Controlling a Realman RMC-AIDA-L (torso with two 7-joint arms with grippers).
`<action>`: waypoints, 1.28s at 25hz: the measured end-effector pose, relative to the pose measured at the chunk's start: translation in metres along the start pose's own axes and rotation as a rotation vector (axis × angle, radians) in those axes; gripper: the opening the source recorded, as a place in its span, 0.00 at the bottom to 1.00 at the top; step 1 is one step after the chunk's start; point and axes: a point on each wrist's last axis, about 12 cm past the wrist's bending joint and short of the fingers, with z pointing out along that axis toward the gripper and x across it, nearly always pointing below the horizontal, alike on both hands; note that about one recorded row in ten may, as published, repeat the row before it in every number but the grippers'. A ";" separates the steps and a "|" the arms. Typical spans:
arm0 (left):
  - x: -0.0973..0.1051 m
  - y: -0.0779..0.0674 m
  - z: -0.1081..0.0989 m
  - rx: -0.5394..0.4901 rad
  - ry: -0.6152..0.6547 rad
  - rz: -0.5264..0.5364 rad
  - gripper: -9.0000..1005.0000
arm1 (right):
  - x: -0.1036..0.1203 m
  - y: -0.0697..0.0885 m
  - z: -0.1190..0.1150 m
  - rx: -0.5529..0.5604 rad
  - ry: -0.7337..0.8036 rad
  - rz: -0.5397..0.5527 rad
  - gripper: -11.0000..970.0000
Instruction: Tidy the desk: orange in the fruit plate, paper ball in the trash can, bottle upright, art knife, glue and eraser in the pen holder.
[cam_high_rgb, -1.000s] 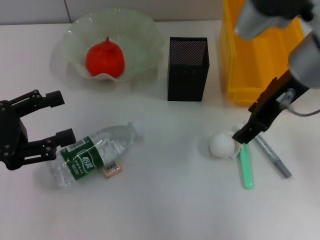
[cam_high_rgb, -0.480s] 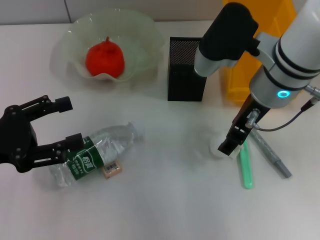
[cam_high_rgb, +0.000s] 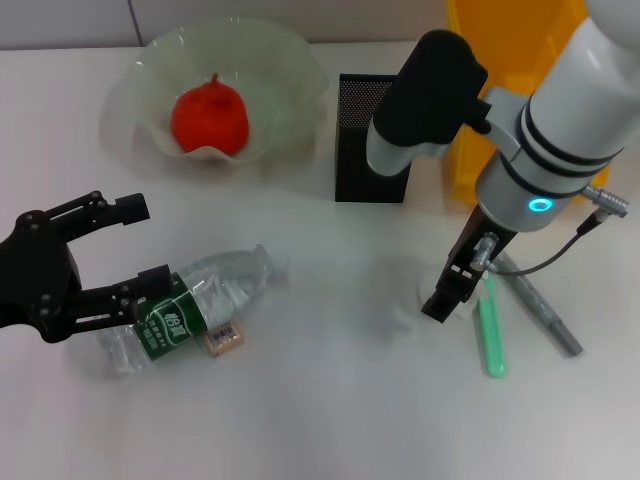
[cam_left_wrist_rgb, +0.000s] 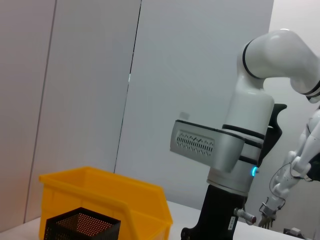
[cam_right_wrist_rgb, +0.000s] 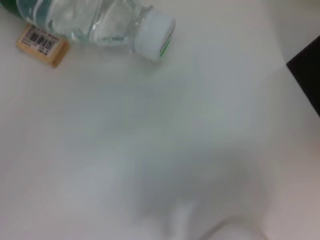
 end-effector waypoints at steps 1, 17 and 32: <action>0.000 0.000 0.000 0.000 0.000 0.000 0.86 | 0.000 0.000 0.005 -0.005 0.015 0.003 0.73; 0.004 -0.001 0.000 -0.004 -0.005 -0.011 0.86 | 0.003 0.000 0.011 -0.023 0.034 0.011 0.72; 0.006 -0.001 -0.002 -0.020 0.001 0.014 0.86 | 0.037 -0.025 -0.097 0.208 -0.068 0.151 0.55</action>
